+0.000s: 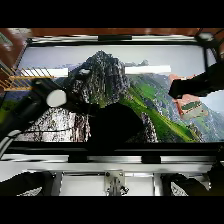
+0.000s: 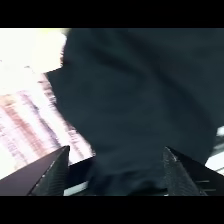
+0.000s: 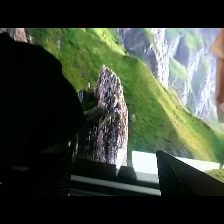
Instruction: Fold the shirts.
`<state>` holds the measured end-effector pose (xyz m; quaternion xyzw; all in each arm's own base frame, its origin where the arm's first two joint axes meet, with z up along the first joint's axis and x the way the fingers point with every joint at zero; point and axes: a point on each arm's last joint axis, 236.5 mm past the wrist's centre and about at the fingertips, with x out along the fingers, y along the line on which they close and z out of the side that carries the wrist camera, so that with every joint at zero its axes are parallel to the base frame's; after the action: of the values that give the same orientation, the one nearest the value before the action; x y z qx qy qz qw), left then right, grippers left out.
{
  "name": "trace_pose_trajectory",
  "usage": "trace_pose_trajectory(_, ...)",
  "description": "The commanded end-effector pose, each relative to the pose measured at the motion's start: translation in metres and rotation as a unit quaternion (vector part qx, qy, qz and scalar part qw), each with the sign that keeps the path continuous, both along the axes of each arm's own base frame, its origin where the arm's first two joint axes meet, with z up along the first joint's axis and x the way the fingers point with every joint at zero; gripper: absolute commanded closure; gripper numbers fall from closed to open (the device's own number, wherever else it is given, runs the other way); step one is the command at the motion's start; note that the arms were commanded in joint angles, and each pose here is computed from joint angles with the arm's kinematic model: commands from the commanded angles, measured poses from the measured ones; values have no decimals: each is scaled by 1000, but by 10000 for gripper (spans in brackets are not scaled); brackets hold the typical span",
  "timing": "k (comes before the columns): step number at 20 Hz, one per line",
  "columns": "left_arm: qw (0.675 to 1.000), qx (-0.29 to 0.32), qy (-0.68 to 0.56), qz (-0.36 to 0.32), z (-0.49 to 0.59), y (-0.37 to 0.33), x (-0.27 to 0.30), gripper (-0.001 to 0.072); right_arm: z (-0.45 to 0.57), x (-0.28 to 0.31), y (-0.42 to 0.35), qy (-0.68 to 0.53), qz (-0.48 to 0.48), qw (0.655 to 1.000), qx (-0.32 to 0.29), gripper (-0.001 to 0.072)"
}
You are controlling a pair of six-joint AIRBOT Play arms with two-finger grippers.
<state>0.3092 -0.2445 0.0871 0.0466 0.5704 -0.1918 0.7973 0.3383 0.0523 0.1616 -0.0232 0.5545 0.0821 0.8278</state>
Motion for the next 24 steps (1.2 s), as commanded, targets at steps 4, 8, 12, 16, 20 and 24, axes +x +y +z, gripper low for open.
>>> trace_pose_trajectory(4, 993, 8, 110, 36, -31, 64, -54, -13, -122, -12, 17, 189, 1, 975, 113, 78)
trace_pose_trajectory(8, 978, -51, 200, 33, -115, 28, -119, -13, -165, -26, 29, 256, 22, 958, 129, 78)
trace_pose_trajectory(12, 981, -84, 167, 59, -151, 4, -117, -13, -194, -36, 46, 300, 45, 943, 136, 79)
trace_pose_trajectory(16, 982, -64, 170, 54, -174, 5, -113, 40, -214, -33, 66, 302, 70, 942, 126, 78)
trace_pose_trajectory(20, 983, -66, 162, 50, -175, 3, -109, 602, -237, -34, 79, 323, 76, 935, 126, 78)
trace_pose_trajectory(24, 986, -78, 141, 32, -161, 0, -105, 669, -258, -29, 91, 324, 73, 934, 128, 79)
